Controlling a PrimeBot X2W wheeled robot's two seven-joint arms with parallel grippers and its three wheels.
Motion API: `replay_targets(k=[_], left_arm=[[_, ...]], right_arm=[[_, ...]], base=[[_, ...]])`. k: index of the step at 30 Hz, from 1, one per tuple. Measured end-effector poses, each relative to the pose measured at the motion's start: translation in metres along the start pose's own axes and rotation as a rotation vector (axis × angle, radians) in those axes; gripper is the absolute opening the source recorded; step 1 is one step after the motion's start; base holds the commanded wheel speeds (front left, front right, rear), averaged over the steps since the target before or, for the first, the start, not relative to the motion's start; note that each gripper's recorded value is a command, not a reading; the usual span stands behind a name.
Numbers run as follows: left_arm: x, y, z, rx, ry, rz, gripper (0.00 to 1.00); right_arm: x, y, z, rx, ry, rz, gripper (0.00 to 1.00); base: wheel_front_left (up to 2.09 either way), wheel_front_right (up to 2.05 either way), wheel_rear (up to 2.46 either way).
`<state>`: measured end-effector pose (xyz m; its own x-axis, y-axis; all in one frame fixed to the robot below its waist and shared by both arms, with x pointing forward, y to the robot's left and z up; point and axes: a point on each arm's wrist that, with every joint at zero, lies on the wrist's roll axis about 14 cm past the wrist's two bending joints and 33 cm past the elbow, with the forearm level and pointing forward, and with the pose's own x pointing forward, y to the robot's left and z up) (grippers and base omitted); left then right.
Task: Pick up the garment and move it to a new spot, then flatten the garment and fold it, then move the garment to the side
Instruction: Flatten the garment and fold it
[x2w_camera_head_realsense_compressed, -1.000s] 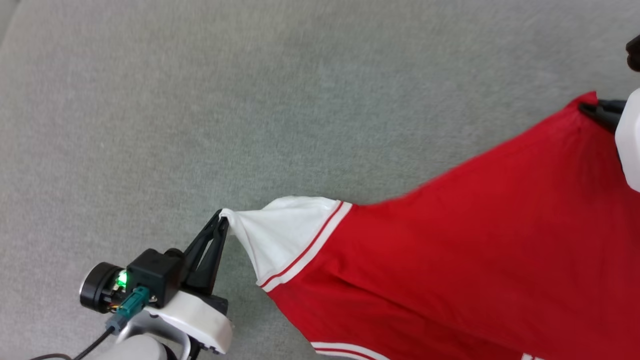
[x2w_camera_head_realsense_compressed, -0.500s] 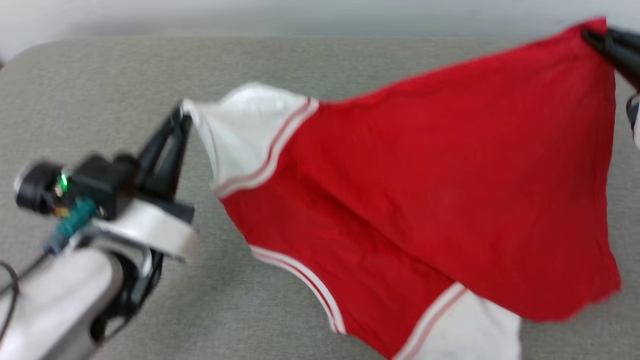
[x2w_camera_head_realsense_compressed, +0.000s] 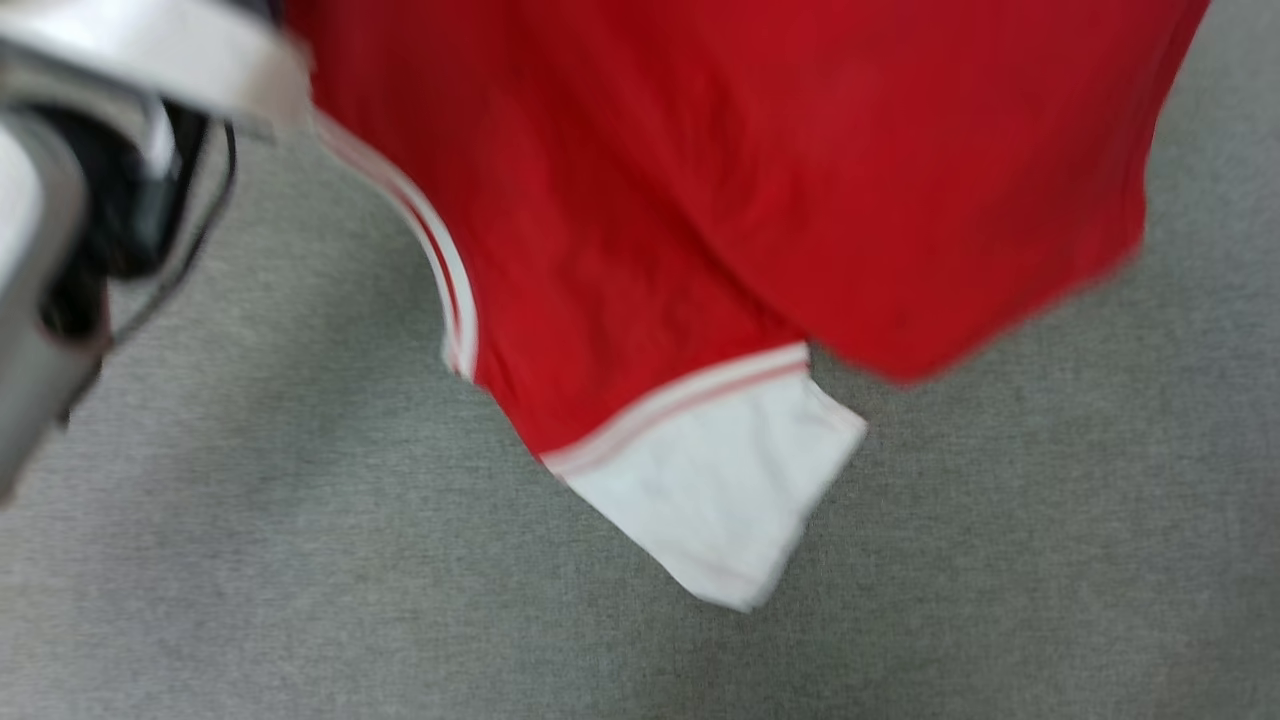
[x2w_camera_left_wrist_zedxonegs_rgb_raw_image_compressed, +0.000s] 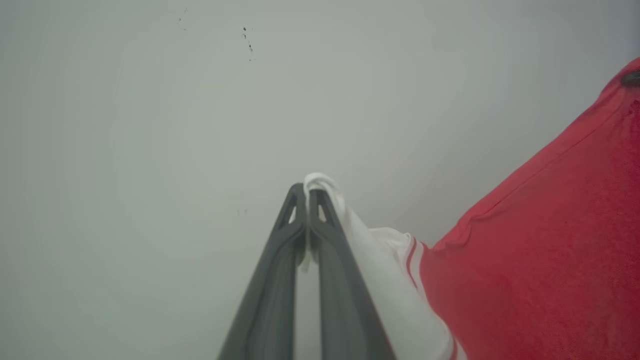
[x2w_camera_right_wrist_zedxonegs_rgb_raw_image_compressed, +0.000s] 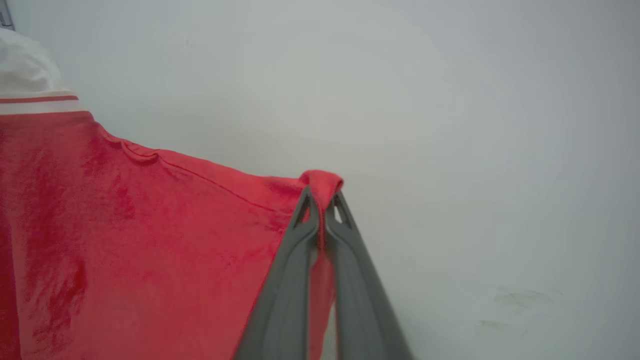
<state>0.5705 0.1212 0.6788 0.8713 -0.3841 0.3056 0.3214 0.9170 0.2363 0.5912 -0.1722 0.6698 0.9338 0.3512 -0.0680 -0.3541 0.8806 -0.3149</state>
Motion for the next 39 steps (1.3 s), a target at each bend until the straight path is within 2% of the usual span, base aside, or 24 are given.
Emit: replay_targets(k=[9, 15, 25, 29, 32, 39], left_arm=[[0.084, 0.021, 0.026, 0.093, -0.128, 0.009, 0.00], [0.124, 0.044, 0.057, 0.086, -0.222, 0.044, 0.00], [0.157, 0.056, 0.078, 0.085, -0.286, 0.064, 0.00], [0.163, 0.047, 0.066, 0.074, -0.265, 0.042, 0.00], [0.160, 0.040, 0.033, 0.068, -0.189, 0.020, 0.00], [0.135, 0.022, -0.042, 0.008, -0.038, -0.018, 0.00]], right_arm=[[0.058, -0.035, 0.028, -0.046, -0.113, -0.116, 0.00], [0.085, -0.062, 0.051, -0.075, -0.195, -0.195, 0.00], [0.117, -0.062, 0.086, -0.130, -0.285, -0.199, 0.00], [0.129, -0.057, 0.069, -0.136, -0.238, -0.182, 0.00], [0.135, -0.049, 0.046, -0.142, -0.186, -0.158, 0.00], [0.139, -0.012, -0.036, -0.097, -0.043, -0.058, 0.00]], base=[[0.00, 0.00, 0.00], [0.00, 0.00, 0.00], [0.00, 0.00, 0.00], [0.00, 0.00, 0.00], [0.00, 0.00, 0.00], [0.00, 0.00, 0.00]])
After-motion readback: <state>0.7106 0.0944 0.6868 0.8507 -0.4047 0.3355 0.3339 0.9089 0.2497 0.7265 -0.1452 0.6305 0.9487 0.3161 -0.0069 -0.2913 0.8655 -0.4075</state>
